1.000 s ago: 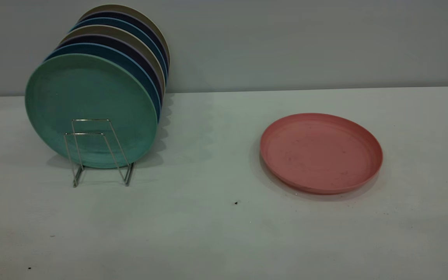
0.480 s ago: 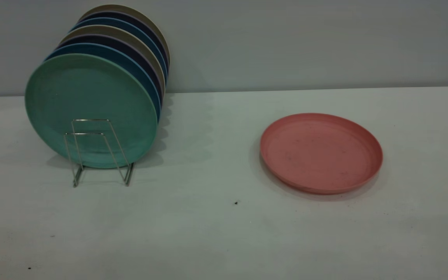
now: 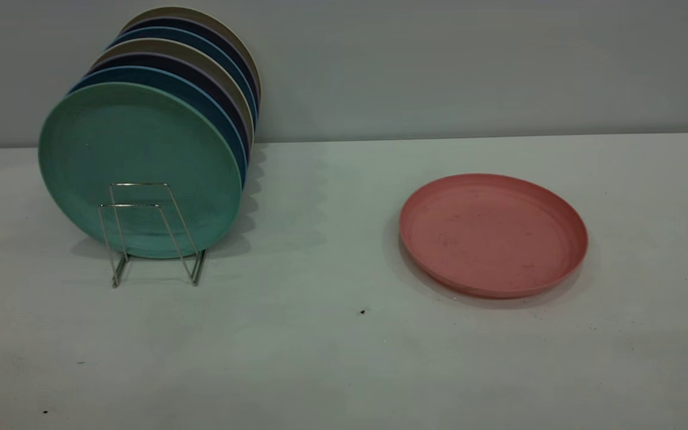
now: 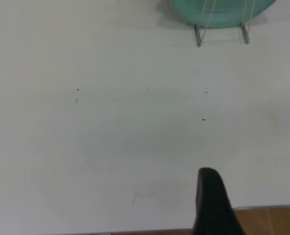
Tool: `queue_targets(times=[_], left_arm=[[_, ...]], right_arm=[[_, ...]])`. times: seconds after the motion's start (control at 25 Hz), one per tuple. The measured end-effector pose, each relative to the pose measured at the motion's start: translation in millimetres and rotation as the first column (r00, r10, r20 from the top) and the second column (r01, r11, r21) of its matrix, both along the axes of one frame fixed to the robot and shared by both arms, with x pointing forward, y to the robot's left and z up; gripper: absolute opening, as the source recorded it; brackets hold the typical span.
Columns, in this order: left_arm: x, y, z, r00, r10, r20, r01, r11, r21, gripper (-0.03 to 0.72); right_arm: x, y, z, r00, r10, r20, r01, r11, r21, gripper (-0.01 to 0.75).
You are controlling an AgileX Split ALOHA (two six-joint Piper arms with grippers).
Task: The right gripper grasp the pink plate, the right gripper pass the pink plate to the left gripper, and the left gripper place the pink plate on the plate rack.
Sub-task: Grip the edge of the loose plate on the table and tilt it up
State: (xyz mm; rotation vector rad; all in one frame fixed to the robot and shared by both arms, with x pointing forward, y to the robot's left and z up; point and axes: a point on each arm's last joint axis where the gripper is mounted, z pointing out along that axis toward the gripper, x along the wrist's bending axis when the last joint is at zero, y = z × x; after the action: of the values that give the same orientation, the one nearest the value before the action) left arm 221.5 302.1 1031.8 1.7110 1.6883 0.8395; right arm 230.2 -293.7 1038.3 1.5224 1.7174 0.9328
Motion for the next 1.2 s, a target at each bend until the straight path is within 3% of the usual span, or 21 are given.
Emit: queue_targets(times=[0.2,0.52,0.72,0.96,1.2], left_arm=[[0,0,0,1.000,0.000,0.000,0.000,1.000,0.000,0.472],[0,1,2,1.000,0.003,0.017,-0.003,1.000,0.005,0.472],[13,3,24,1.000,0.013,0.001,-0.013,1.000,0.028,0.493],[83,4,63,0.996,-0.052,-0.070,0.059,0.993,0.100,0.582],[159,3,75,0.980,-0.082,-0.180,0.100,0.990,0.096,0.591]], right_arm=[[0,0,0,1.000,-0.006,-0.001,0.006,1.000,0.007,0.388],[1,7,2,1.000,0.025,0.011,-0.026,0.995,0.098,0.388],[23,10,15,0.997,0.051,-0.051,-0.046,0.993,0.109,0.394],[83,16,43,0.990,0.098,-0.098,-0.085,0.989,0.124,0.431],[144,19,50,0.966,0.120,-0.230,-0.098,0.990,0.104,0.467]])
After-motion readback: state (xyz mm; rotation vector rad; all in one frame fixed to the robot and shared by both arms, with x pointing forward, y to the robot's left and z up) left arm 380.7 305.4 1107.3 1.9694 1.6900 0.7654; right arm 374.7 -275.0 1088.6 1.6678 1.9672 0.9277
